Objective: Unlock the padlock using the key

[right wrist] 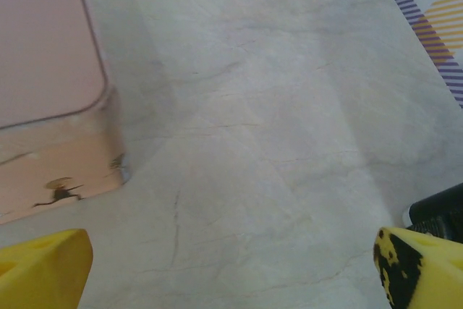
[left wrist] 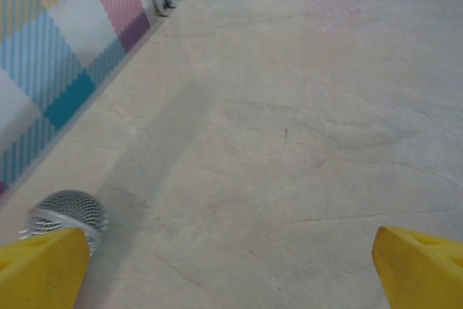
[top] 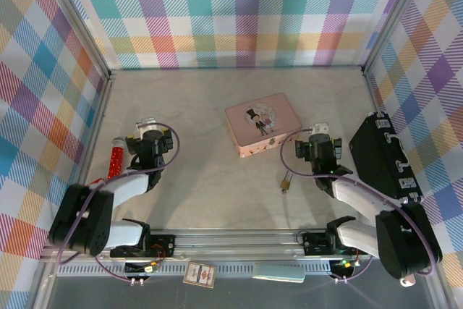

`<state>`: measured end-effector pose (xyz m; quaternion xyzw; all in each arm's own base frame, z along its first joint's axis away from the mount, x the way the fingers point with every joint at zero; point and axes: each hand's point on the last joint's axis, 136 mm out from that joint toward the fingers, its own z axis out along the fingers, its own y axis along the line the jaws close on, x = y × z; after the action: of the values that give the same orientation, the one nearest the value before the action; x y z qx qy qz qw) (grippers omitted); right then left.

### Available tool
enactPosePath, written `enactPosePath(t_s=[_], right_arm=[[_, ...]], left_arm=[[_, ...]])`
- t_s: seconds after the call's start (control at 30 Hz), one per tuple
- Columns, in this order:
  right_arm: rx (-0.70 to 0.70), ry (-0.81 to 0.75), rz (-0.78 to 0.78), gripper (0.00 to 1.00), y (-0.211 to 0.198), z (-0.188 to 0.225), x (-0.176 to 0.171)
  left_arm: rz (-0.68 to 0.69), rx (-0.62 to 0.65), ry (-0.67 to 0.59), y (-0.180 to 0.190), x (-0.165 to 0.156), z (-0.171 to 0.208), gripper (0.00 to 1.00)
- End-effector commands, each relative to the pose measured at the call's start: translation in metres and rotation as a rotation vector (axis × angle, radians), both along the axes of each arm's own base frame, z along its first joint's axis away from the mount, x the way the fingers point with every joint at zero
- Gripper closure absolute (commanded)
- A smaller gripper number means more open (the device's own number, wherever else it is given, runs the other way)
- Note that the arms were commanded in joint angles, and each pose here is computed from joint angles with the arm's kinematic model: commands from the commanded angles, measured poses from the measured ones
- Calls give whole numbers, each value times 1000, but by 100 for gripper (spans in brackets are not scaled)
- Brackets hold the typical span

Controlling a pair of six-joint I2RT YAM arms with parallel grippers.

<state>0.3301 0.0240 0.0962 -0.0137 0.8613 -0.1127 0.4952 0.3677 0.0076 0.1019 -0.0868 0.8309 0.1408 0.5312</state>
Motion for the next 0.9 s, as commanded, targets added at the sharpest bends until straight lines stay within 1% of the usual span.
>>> enactPosePath(t_s=[0.0,0.07,0.13,0.17,0.23,0.3,0.43,0.47,0.53,0.57,0.63,0.87], right_arm=[[56,-213,36,1,-6,34,22],[107,-252,64,1,-8,32,25],[113,-275,120,1,-3,33,28],[116,-281,142,1,0,33,30],[165,-260,214,1,10,32,34],[204,-262,253,1,14,26,37],[216,-240,231,1,10,3,51],[215,-237,217,1,8,3,56],[226,-167,135,1,-3,-4,65],[239,-173,120,1,-8,-3,67],[249,-168,87,1,-15,-4,67],[250,-164,86,1,-15,-4,67]], left_arm=[[-123,-45,-101,-16,17,10,0],[-128,-91,-120,-11,20,-6,0],[-161,-87,-147,-15,23,-9,0],[-180,-98,-99,-19,22,-14,0],[-183,-104,-95,-19,28,-15,0],[-155,-136,-74,-11,30,-18,0],[-148,-142,-75,-8,29,-18,0],[-147,-143,-75,-8,30,-18,0],[-148,-143,-74,-9,30,-18,0],[-149,-143,-75,-9,30,-18,0],[-149,-143,-75,-9,30,-18,0],[-149,-144,-74,-9,30,-18,0]])
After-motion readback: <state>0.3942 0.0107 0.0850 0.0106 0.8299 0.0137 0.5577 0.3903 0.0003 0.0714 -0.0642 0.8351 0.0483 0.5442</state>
